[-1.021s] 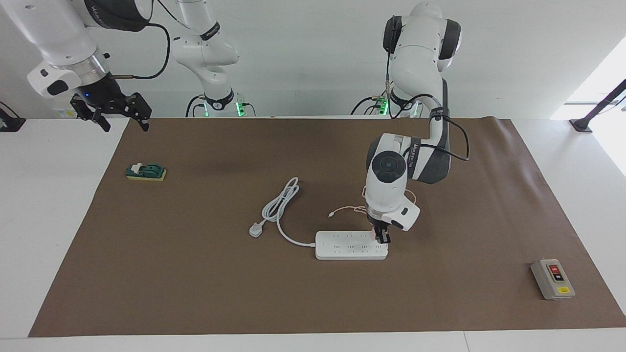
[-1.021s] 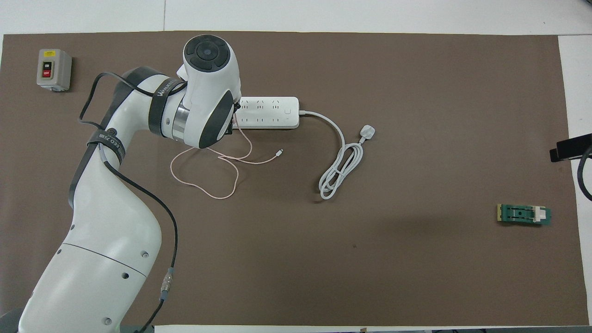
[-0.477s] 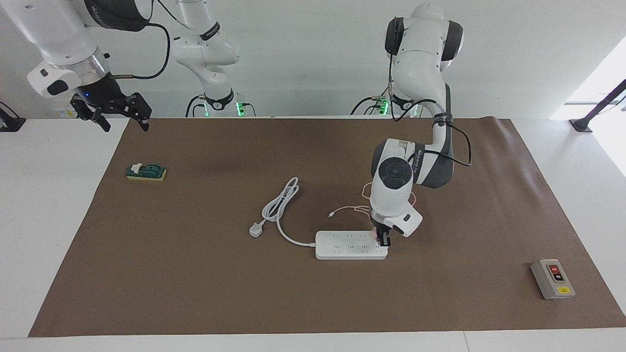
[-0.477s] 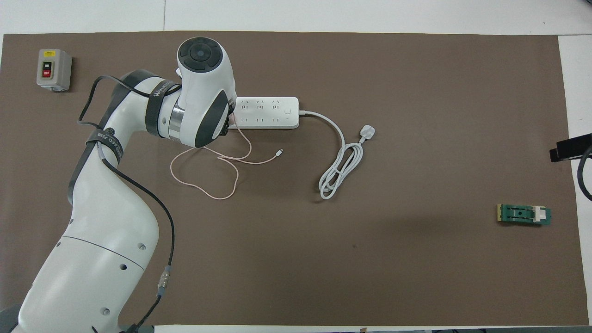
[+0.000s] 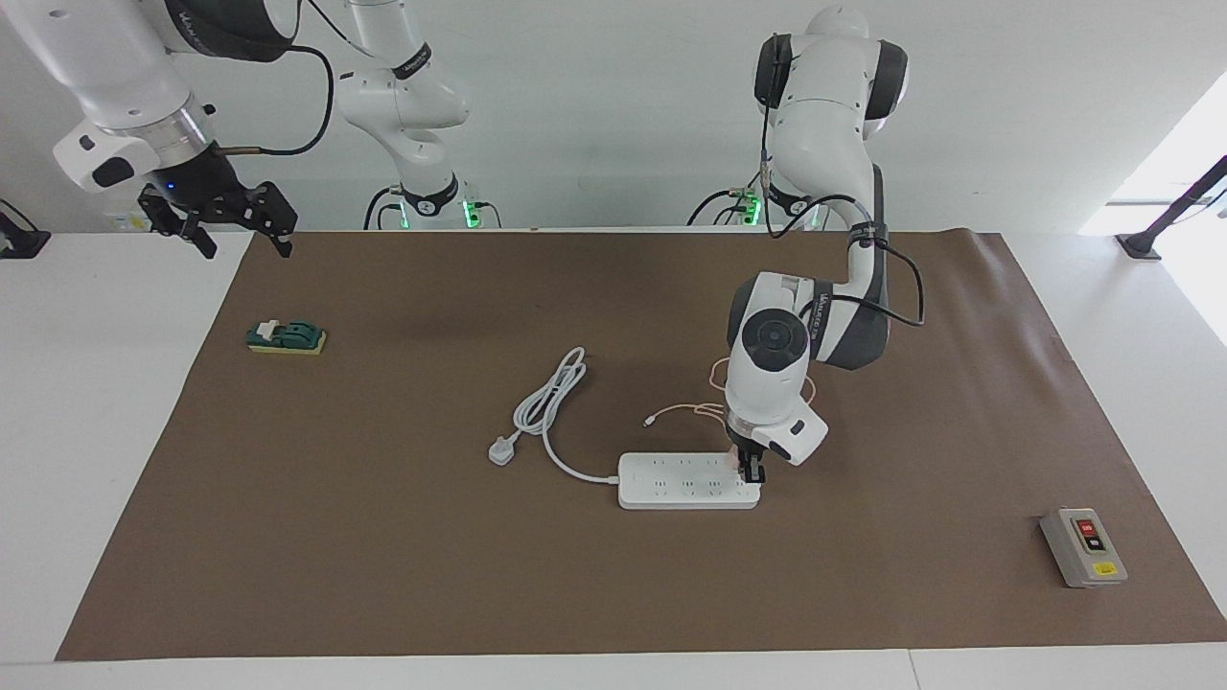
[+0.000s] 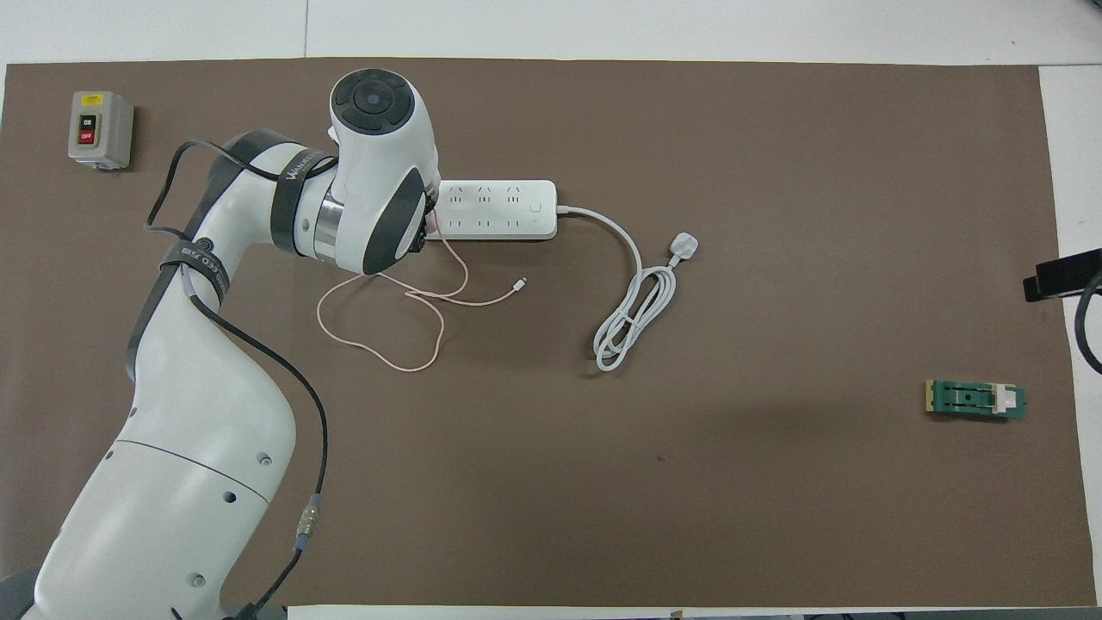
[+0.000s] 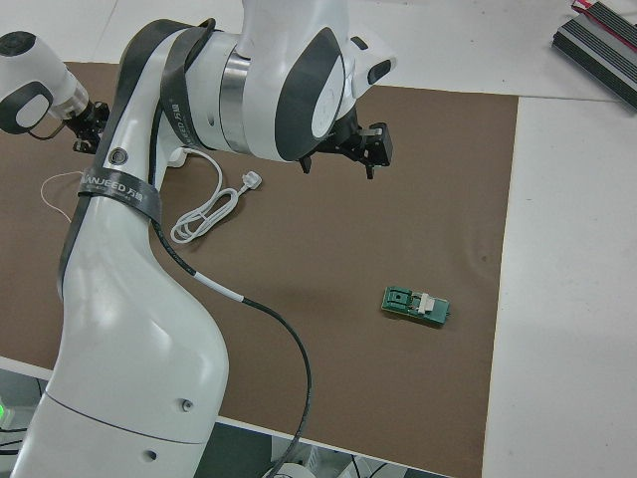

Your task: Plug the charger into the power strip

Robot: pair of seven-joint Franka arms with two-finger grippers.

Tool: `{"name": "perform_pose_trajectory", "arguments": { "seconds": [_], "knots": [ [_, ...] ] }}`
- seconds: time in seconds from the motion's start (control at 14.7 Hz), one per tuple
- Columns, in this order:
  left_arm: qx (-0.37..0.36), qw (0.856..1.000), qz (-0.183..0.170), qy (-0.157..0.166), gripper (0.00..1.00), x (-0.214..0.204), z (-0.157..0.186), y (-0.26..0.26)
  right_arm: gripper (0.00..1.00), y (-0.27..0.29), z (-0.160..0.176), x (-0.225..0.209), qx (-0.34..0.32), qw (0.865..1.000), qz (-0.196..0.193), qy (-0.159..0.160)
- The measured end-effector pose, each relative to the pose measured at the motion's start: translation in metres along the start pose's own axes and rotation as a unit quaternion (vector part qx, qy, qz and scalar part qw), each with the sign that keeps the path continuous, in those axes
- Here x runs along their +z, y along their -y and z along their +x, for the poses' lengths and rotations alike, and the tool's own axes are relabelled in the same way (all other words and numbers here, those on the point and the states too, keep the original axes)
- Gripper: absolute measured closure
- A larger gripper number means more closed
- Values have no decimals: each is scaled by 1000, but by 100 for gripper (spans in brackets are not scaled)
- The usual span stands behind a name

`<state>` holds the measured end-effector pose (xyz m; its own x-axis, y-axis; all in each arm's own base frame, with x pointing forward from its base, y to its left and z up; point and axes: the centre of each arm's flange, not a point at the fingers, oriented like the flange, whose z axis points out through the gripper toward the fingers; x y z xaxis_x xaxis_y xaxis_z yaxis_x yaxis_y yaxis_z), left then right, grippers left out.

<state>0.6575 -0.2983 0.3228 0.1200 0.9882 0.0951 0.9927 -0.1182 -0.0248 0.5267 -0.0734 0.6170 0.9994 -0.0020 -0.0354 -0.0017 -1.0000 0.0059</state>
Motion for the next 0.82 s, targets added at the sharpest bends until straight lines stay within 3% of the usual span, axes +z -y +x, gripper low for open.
{"name": "perform_pose_trajectory", "arguments": {
  "seconds": [0.2, 0.61, 0.82],
  "knots": [
    [-1, 1000, 1, 1, 68, 0, 1, 0, 0, 0, 0, 0, 0, 1000, 0, 0],
    [-5, 1000, 8, 3, 1, 7, 4, -1, 0, 0, 0, 0, 0, 1000, 0, 0],
    [-6, 1000, 7, 4, 0, 8, 5, -2, 0, 0, 0, 0, 0, 1000, 0, 0]
  ]
}}
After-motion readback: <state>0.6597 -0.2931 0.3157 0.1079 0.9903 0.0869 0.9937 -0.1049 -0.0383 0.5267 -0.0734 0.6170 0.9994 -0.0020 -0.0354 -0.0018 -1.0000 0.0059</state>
